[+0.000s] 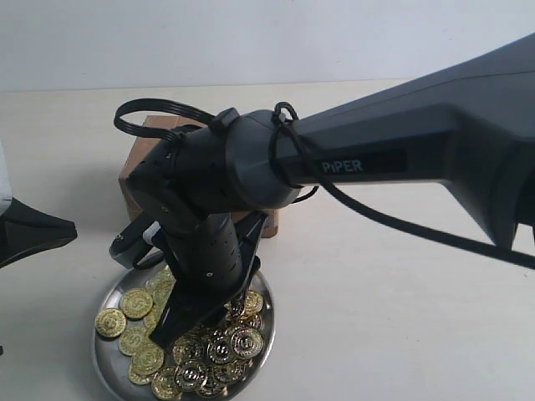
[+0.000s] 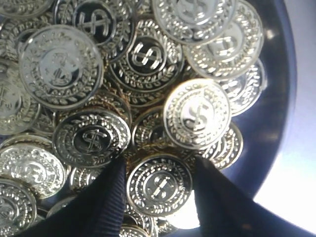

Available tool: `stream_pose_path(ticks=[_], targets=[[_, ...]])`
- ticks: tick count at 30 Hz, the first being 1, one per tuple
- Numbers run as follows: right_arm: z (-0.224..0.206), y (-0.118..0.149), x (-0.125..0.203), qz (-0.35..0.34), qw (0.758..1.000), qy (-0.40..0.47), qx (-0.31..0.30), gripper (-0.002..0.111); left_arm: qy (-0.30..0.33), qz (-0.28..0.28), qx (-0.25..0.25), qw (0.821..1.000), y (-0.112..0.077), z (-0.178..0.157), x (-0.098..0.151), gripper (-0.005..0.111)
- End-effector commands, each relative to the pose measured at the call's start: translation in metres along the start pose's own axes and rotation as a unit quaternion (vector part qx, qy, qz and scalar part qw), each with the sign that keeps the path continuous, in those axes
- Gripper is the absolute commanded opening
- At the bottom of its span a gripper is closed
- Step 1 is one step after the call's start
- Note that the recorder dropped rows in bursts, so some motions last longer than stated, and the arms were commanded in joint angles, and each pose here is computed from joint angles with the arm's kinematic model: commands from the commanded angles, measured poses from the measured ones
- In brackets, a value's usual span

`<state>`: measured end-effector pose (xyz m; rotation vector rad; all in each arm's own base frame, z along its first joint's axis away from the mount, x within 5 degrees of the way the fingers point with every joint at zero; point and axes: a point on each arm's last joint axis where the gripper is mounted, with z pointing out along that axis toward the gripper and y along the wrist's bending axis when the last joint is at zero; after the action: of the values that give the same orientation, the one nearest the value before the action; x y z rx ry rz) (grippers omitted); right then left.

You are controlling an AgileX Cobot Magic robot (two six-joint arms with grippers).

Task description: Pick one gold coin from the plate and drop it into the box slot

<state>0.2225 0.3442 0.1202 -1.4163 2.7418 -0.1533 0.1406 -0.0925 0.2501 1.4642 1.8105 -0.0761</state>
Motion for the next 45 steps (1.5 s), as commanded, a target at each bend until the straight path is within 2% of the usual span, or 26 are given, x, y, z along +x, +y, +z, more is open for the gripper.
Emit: stream_pose_path(ticks=[1, 7, 13, 20, 22, 23, 24, 25, 29, 31, 35, 39, 45], targets=[[0.005, 0.000, -0.001, -0.005, 1.000, 0.001, 0.005, 0.035, -0.005, -0.004, 0.001, 1.000, -0.002, 0.000, 0.000, 0.000], [0.002, 0.000, -0.001, -0.005, 1.000, -0.002, 0.007, 0.032, -0.005, -0.004, 0.001, 1.000, -0.002, 0.000, 0.000, 0.000], [-0.020, -0.003, -0.001, -0.006, 0.999, -0.032, 0.008, 0.032, -0.005, -0.003, 0.000, 1.000, -0.001, 0.000, 0.000, 0.000], [-0.049, -0.007, 0.003, -0.046, 0.997, -0.055, 0.009, 0.032, -0.001, 0.014, -0.008, 1.000, -0.001, 0.001, 0.001, 0.000], [-0.058, -0.008, 0.008, -0.069, 0.996, -0.049, 0.010, 0.032, 0.008, 0.047, -0.001, 0.999, -0.005, 0.003, 0.003, 0.000], [-0.066, -0.009, 0.013, -0.086, 0.996, -0.038, 0.008, 0.032, 0.023, 0.096, 0.006, 0.995, -0.011, 0.004, 0.007, 0.000], [-0.071, -0.009, 0.016, -0.098, 0.995, -0.034, 0.003, 0.032, 0.027, 0.119, 0.011, 0.992, -0.016, 0.005, 0.009, 0.001], [-0.082, -0.007, 0.021, -0.125, 0.992, -0.032, -0.013, 0.032, 0.028, 0.165, 0.009, 0.986, -0.026, 0.007, 0.015, 0.006], [-0.106, 0.002, 0.031, -0.168, 0.981, -0.051, -0.081, 0.032, 0.018, 0.259, -0.024, 0.965, -0.043, 0.003, 0.031, 0.027], [-0.119, 0.008, 0.035, -0.187, 0.972, -0.073, -0.120, 0.032, -0.001, 0.295, -0.048, 0.954, -0.050, -0.002, 0.037, 0.040], [-0.145, 0.017, 0.045, -0.229, 0.950, -0.109, -0.181, 0.032, -0.055, 0.323, -0.088, 0.941, -0.064, -0.019, 0.045, 0.062], [-0.158, 0.026, 0.051, -0.273, 0.924, -0.133, -0.234, 0.032, -0.114, 0.340, -0.108, 0.927, -0.071, -0.034, 0.041, 0.063], [-0.160, 0.029, 0.050, -0.273, 0.917, -0.141, -0.253, 0.032, -0.180, 0.418, -0.072, 0.887, -0.086, -0.036, 0.031, 0.063]])
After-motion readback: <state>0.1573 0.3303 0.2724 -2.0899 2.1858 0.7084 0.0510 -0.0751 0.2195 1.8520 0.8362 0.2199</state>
